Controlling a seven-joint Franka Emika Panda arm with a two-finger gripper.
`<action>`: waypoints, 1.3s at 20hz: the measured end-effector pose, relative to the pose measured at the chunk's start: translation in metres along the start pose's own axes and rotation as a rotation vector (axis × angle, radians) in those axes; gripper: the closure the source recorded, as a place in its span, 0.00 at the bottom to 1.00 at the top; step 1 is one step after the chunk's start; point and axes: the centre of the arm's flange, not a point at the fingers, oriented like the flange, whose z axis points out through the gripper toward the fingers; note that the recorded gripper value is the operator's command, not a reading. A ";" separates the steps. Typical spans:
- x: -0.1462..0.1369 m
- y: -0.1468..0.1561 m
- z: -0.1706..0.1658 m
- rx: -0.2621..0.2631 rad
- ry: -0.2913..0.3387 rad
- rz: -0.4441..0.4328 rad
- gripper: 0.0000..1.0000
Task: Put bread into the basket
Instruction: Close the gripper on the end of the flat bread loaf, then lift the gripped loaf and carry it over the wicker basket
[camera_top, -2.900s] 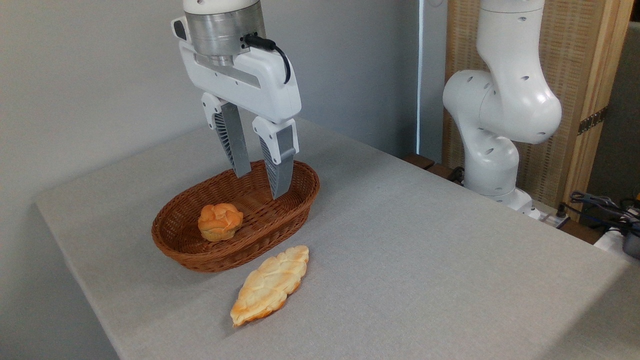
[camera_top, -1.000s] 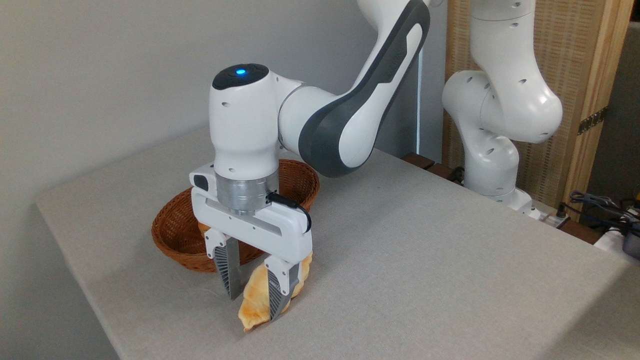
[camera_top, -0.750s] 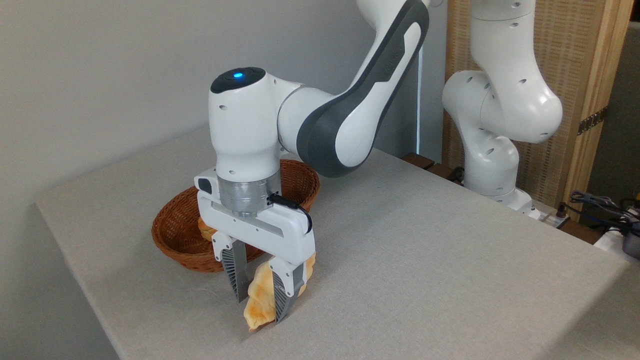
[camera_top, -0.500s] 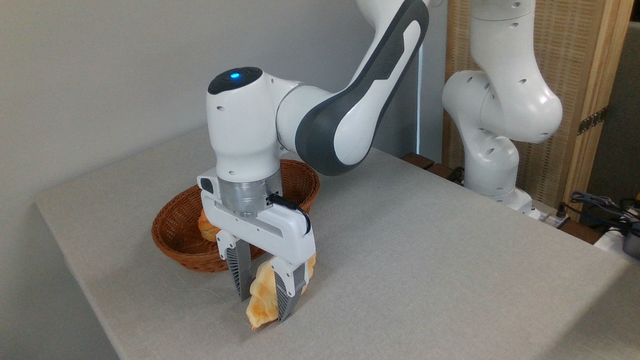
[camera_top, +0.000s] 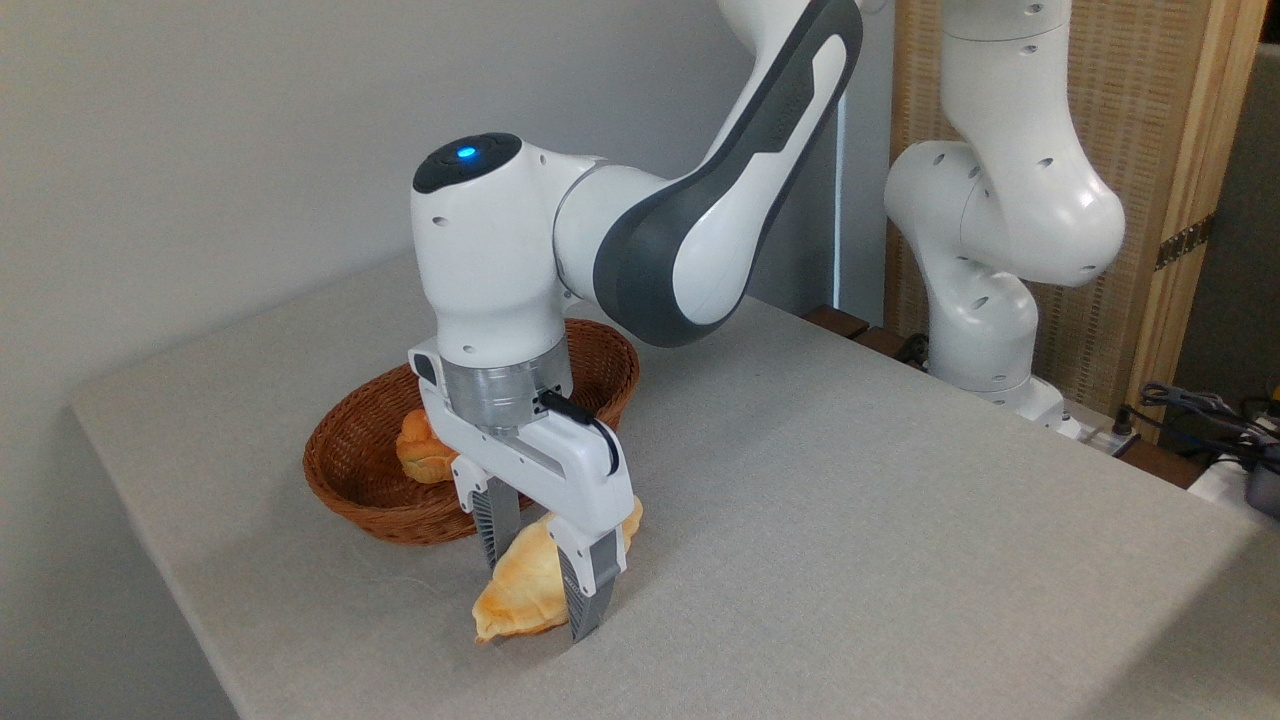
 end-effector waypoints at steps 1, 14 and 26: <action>0.000 0.000 0.000 -0.001 -0.002 0.007 0.19; -0.006 -0.005 -0.004 -0.029 -0.016 0.031 0.79; -0.018 -0.048 -0.076 -0.131 0.000 0.029 0.78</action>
